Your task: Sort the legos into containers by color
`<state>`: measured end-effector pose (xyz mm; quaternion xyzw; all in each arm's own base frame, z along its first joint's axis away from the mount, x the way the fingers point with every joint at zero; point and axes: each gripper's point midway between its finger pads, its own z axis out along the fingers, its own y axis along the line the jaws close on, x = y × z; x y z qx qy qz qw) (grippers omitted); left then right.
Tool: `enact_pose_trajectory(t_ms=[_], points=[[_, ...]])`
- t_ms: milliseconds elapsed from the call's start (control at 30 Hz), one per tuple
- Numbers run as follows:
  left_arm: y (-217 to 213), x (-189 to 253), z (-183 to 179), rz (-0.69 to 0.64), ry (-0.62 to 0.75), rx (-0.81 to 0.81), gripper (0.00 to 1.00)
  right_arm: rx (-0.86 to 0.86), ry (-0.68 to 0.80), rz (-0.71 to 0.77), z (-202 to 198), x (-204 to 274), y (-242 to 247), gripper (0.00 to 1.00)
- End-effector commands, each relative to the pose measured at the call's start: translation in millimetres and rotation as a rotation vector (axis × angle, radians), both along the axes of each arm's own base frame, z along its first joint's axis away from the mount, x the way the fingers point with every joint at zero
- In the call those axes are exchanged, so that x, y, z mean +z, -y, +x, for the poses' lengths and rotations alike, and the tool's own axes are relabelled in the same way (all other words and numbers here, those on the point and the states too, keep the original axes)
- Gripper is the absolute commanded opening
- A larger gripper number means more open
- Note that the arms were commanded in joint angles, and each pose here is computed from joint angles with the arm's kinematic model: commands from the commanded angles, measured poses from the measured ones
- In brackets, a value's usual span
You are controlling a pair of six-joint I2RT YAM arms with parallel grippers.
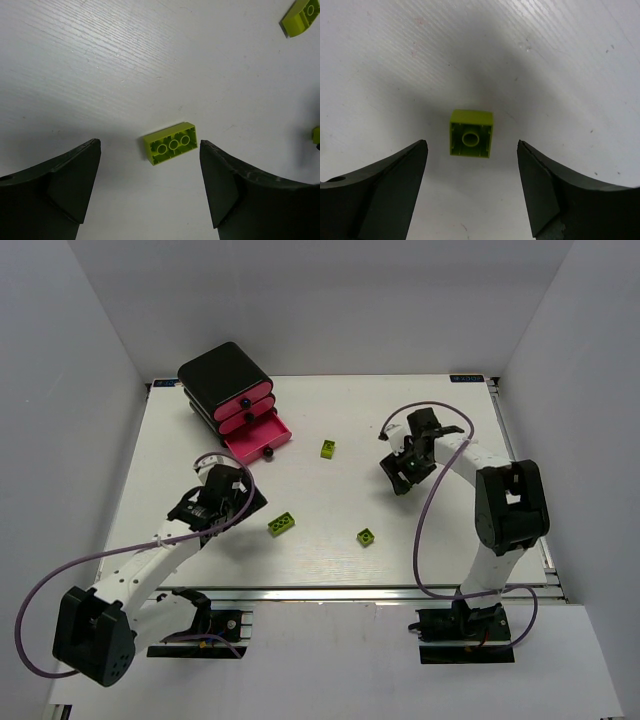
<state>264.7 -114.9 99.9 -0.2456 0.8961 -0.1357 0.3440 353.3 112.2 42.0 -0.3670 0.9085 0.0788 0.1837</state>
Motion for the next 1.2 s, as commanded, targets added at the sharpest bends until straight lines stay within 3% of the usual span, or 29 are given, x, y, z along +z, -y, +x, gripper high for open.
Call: enact_pose_trajectory(t_ms=[0,200,333,367,467,633,667,800,867,933,1000,1167], points=[[-0.4,12.8,-4.3,-0.030,0.021,0.009,0.90,0.015,0.023,-0.010,8.4,-11.4,-6.4,0.76],[-1.3,10.8,-11.2,-0.053,0.012,0.024,0.89,0.028,0.031,-0.048,11.0,-21.5,-7.8,0.57],[0.7,12.6,-12.3,-0.072,0.010,0.028,0.89,0.049,0.023,-0.053,8.0,-21.8,-8.6,0.32],[1.4,11.1,-13.1,-0.075,0.001,0.029,0.89,0.055,0.025,-0.034,8.6,-17.2,-10.5,0.22],[3.5,10.8,-13.7,-0.086,-0.008,0.028,0.89,0.142,0.034,0.064,9.6,5.8,-34.5,0.02],[5.5,0.9,-21.1,-0.121,-0.045,0.051,0.88,0.404,0.106,0.262,20.8,55.6,-117.1,0.00],[4.8,-4.2,-24.4,-0.125,-0.057,0.057,0.88,0.436,0.191,0.297,40.7,81.9,-135.2,0.00],[5.3,-4.4,-29.9,-0.152,-0.065,0.071,0.86,0.541,0.303,0.427,68.4,112.7,-234.6,0.00],[4.2,0.9,-29.4,-0.154,-0.055,0.078,0.86,0.501,0.401,0.531,93.7,153.5,-273.4,0.00],[2.6,3.5,-31.9,-0.156,-0.059,0.088,0.86,0.464,0.398,0.574,101.4,142.7,-309.1,0.00],[2.8,6.3,-33.3,-0.165,-0.059,0.092,0.86,0.410,0.458,0.671,107.3,164.9,-345.4,0.00],[0.7,13.6,-40.3,-0.186,-0.057,0.107,0.86,0.294,0.619,0.746,121.7,163.4,-386.6,0.00]])
